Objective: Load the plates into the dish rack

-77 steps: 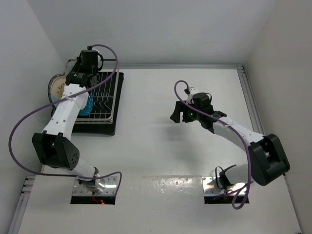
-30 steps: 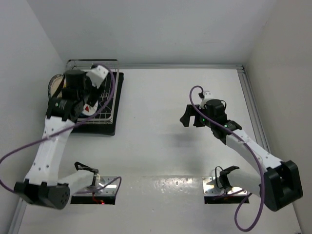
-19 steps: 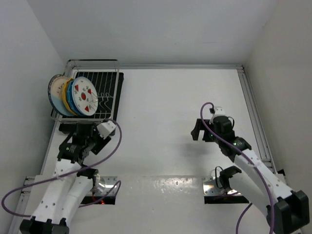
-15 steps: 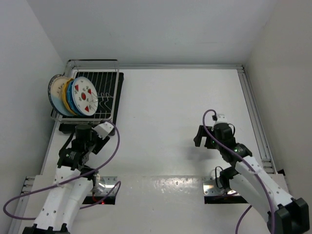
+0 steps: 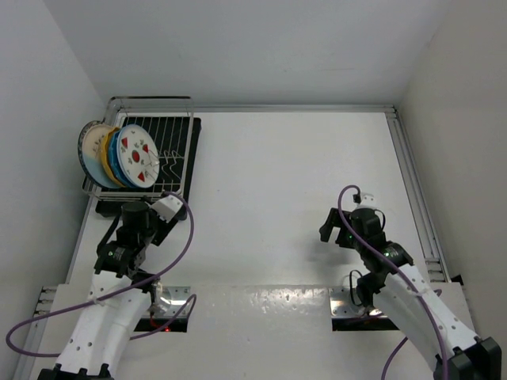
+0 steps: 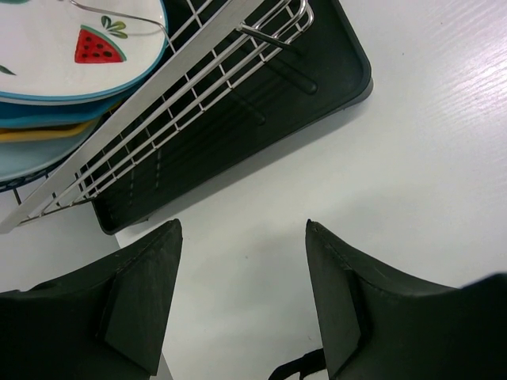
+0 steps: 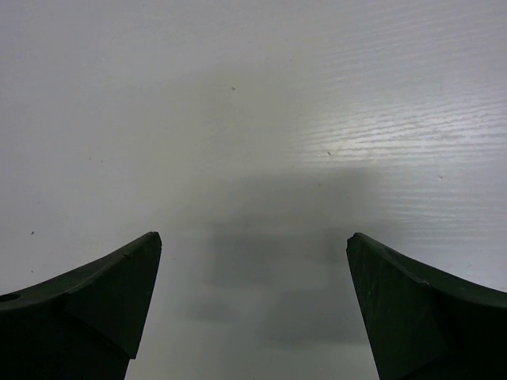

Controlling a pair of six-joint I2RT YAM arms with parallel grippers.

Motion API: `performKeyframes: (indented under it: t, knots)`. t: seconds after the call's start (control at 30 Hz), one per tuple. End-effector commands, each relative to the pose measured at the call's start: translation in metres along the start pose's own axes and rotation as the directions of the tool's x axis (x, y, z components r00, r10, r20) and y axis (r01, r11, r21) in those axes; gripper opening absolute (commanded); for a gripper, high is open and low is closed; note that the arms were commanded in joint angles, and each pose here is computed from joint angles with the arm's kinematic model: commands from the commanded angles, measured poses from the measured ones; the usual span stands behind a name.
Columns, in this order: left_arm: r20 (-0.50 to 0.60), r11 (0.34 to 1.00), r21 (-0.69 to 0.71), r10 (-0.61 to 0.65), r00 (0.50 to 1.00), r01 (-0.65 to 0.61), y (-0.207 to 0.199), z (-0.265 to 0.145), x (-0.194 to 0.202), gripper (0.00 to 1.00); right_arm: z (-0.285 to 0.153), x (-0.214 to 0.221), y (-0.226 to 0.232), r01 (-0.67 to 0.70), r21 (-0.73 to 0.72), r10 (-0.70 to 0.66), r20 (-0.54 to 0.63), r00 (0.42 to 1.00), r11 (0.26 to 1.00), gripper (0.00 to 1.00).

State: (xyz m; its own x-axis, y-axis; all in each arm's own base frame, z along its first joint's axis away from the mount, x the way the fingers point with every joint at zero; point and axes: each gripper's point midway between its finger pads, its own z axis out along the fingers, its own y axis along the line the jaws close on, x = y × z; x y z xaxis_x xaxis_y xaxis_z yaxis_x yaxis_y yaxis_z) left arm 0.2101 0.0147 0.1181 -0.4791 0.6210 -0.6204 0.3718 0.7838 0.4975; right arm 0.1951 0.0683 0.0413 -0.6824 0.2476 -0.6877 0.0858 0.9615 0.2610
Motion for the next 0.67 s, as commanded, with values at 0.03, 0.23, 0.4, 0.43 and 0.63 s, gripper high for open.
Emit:
performKeyframes:
  t: [0.03, 0.23, 0.4, 0.43, 0.63]
  knots:
    - [0.046, 1.000, -0.012, -0.003, 0.999, 0.003, 0.002, 0.000, -0.009, 0.68, 0.001, 0.002, -0.007, -0.025, 0.032, 0.025, 0.018, 1.000, 0.999, 1.00]
    - [0.054, 1.000, -0.015, -0.009, 0.999, 0.010, 0.002, 0.000, -0.008, 0.68, 0.001, 0.000, -0.005, -0.028, 0.021, 0.028, 0.025, 0.999, 0.999, 1.00]
    - [0.061, 1.000, -0.020, -0.010, 0.998, 0.011, 0.003, -0.001, -0.009, 0.68, 0.002, -0.006, -0.002, -0.028, 0.013, 0.027, 0.039, 0.999, 1.000, 1.00]
    - [0.061, 1.000, -0.020, -0.010, 0.998, 0.011, 0.003, -0.001, -0.009, 0.68, 0.002, -0.006, -0.002, -0.029, 0.011, 0.029, 0.043, 0.999, 1.000, 1.00]
    - [0.074, 1.000, -0.018, -0.001, 0.997, 0.002, 0.003, -0.001, -0.012, 0.68, 0.003, -0.016, -0.003, -0.070, 0.020, 0.067, 0.104, 0.992, 0.997, 1.00]
